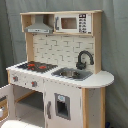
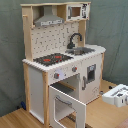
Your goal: Play with the kitchen
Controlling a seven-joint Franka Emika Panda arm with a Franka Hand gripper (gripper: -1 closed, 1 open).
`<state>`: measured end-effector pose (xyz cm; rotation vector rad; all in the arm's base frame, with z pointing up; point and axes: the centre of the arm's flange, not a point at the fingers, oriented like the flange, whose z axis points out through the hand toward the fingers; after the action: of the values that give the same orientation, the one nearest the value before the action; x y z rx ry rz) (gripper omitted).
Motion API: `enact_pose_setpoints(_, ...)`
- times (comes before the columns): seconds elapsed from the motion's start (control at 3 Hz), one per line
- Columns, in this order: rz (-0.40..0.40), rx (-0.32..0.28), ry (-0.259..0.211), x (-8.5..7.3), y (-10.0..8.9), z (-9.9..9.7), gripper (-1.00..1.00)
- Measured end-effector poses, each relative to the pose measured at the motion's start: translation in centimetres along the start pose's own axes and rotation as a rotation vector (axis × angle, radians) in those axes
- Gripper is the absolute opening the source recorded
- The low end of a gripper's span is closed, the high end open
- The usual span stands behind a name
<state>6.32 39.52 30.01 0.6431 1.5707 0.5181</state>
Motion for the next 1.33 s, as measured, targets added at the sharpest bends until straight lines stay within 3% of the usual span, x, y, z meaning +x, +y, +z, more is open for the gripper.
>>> enact_pose_setpoints(0.33,-0.004,0.032,-0.036,1.5,0.5,0.5,1.0)
enact_pose_setpoints(0.67,-0.001,0.029,-0.03,3.8,1.4,0.4,1.0)
enact_pose_setpoints(1.33,0.056,-0.005,0.016,7.6,5.7,-1.8,1.0)
